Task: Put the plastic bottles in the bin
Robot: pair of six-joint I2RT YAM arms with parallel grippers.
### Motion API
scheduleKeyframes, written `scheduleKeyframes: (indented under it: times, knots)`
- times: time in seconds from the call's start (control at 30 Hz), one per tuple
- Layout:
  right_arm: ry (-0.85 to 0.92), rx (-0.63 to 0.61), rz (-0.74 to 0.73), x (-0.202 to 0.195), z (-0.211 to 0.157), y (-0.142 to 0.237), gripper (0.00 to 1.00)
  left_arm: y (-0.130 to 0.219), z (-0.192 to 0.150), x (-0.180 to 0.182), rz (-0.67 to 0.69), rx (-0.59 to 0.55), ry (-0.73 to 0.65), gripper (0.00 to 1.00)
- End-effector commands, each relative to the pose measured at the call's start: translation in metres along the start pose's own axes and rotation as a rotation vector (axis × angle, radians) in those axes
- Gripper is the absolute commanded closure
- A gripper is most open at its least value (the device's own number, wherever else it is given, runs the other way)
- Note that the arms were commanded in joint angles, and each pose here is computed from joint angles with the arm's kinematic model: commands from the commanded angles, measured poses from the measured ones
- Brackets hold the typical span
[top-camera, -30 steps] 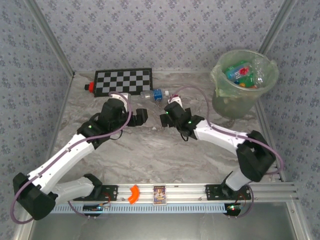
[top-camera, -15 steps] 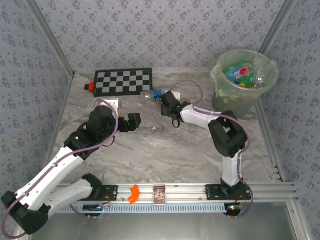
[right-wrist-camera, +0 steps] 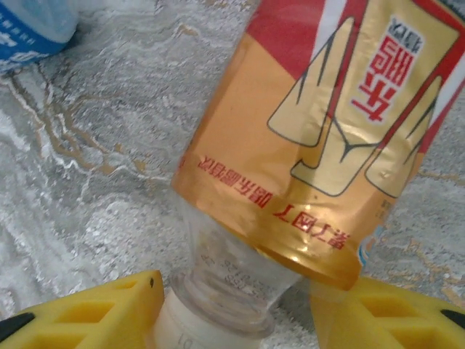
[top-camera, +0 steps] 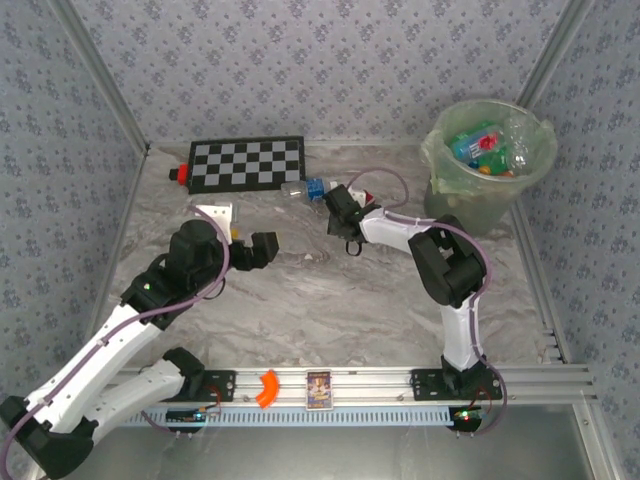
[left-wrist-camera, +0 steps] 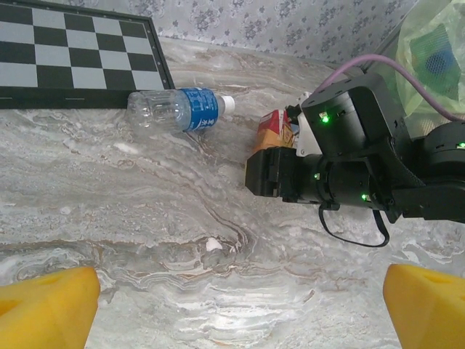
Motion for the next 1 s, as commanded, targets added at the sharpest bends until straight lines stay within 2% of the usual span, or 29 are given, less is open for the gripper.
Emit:
scheduleKeyframes:
  times: [0.0, 0.17, 0.37, 0.47, 0.6, 0.8, 0.97]
  knots:
    - [-0.049, -0.011, -0.013, -0.005, 0.005, -0.003, 0.44, 0.007, 0.005, -0.001, -0.020, -0.037, -0.014, 0.00]
    - [-0.069, -0.028, -0.032, -0.006, 0.010, -0.004, 0.38, 0.012, 0.005, 0.000, -0.024, -0.054, -0.007, 0.00]
    - [-0.087, -0.037, -0.032, -0.010, 0.009, -0.004, 0.48, 0.018, 0.004, 0.003, -0.009, -0.064, -0.007, 0.00]
    - [-0.084, -0.033, -0.013, -0.010, 0.007, -0.004, 0.60, 0.020, 0.004, 0.003, -0.007, -0.068, -0.008, 0.00]
    - [-0.077, -0.063, 0.007, -0.009, 0.007, 0.001, 0.63, 0.022, 0.005, 0.003, -0.005, -0.069, -0.009, 0.00]
    - [-0.041, -0.099, 0.034, 0.000, 0.008, 0.024, 0.67, 0.026, 0.004, 0.005, -0.005, -0.081, -0.003, 0.00]
    - [-0.035, -0.169, 0.088, 0.007, 0.013, 0.065, 0.66, 0.029, 0.004, 0.005, -0.007, -0.083, -0.006, 0.00]
Point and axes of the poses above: each hand's point on the last joint's axis, 136 mm out from that joint toward the fingers, its own y axis back along the fingers, its own x axis along the line the jaws close on, z = x × y, the point moved 9 cm from there along y, back along the fingers, and after that the axes turned 5 degrees about -y, right-handed, at the moved point
